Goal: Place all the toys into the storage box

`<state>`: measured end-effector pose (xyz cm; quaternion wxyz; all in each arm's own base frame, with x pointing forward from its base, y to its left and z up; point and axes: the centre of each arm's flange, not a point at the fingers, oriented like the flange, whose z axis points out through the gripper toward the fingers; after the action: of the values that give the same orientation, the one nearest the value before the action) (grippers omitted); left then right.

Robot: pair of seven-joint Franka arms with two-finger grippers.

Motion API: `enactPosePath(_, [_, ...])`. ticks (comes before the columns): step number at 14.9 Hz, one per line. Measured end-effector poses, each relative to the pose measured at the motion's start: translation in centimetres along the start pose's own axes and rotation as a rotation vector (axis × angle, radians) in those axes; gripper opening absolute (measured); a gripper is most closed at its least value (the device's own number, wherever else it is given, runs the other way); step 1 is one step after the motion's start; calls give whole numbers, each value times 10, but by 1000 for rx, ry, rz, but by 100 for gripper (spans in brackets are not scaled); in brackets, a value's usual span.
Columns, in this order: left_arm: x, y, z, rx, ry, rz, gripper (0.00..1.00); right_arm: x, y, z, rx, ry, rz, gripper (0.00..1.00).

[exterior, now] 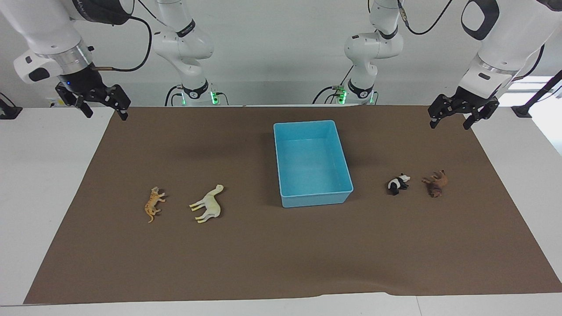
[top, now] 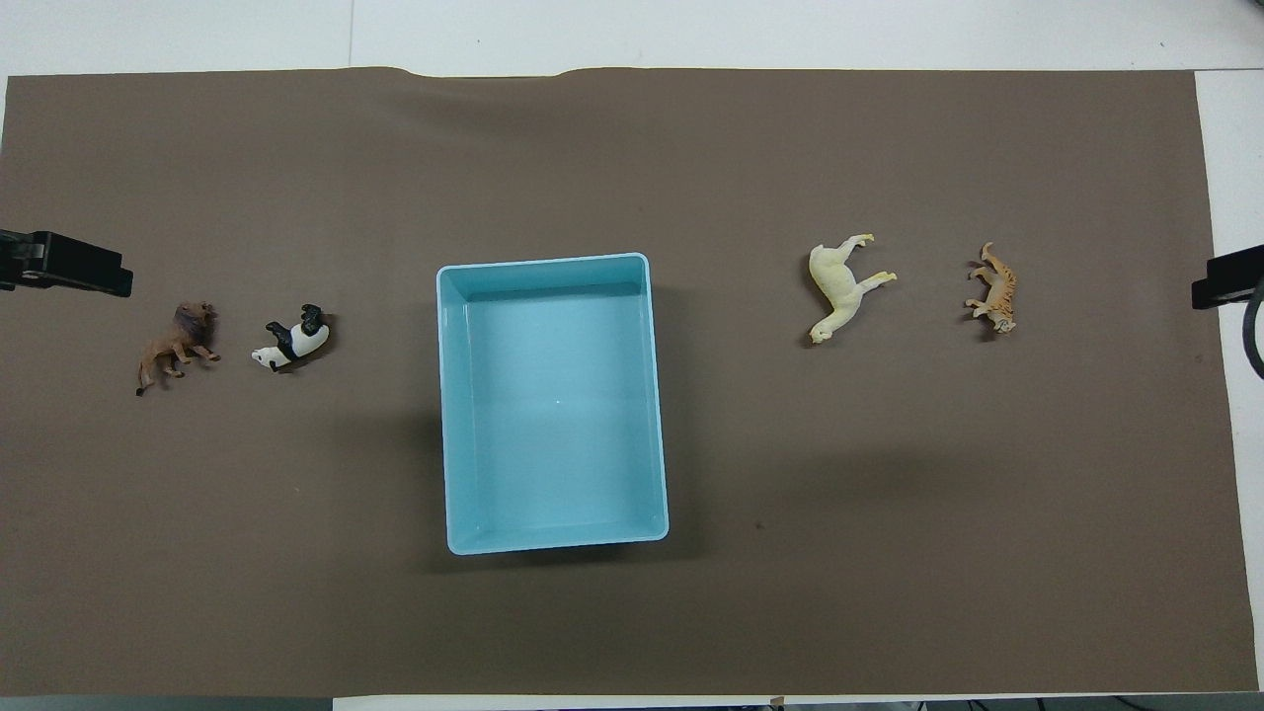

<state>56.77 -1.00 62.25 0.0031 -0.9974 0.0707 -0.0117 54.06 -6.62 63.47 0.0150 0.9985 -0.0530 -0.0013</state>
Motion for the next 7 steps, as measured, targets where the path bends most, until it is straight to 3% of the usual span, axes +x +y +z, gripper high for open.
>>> enactPosePath(7, [0,0,0,0,2,0,100,-1,1,-3,0,6,4,100])
